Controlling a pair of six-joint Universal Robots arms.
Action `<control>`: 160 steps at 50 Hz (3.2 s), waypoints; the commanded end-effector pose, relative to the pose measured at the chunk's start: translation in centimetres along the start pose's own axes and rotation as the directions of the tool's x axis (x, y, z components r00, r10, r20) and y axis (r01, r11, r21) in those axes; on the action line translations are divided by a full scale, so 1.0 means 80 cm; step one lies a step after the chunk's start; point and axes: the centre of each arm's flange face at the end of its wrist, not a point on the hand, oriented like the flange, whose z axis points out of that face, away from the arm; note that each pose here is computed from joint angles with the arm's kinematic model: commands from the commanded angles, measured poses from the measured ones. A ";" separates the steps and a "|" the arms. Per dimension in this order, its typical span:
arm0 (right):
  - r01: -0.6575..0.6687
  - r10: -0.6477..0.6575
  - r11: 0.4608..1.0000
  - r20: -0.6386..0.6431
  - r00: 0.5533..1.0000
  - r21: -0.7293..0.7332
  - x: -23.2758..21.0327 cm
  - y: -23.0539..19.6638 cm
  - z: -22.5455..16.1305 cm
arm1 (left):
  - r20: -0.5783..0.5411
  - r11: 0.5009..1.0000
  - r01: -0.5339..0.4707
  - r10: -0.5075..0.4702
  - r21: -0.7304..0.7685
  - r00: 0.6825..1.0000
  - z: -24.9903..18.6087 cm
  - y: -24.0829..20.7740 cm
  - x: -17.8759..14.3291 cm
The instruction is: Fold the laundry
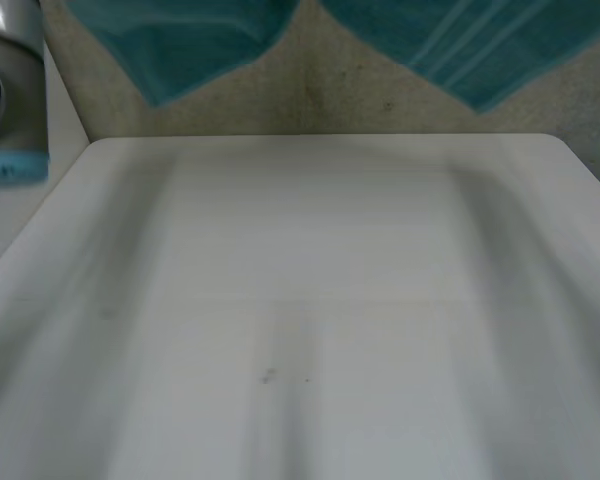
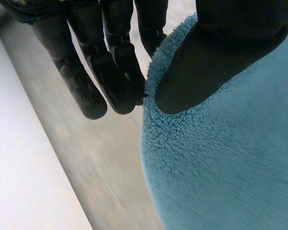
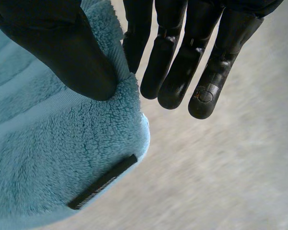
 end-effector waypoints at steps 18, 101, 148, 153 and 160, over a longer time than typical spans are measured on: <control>0.074 0.241 0.850 0.511 0.825 -0.522 -0.128 0.160 -0.232 | -0.182 0.616 -0.053 -0.149 -0.786 0.972 -0.277 0.189 0.038; 0.045 0.250 0.844 0.466 0.848 -0.535 -0.097 0.168 -0.254 | -0.719 0.641 -0.568 0.036 -0.517 0.695 -0.217 0.233 0.036; 0.161 0.183 0.798 0.487 0.854 -0.581 -0.046 0.134 -0.242 | -0.502 0.653 -0.444 0.111 -0.614 0.858 -0.228 0.145 -0.055; 0.228 0.184 0.755 0.533 0.826 -0.615 -0.023 0.111 -0.249 | -0.380 0.663 -0.356 0.115 -0.658 0.918 -0.226 0.115 -0.087; 0.387 0.151 0.704 0.658 0.738 -0.596 -0.011 0.100 -0.276 | -0.323 0.628 -0.286 0.058 -0.724 0.945 -0.246 0.098 -0.108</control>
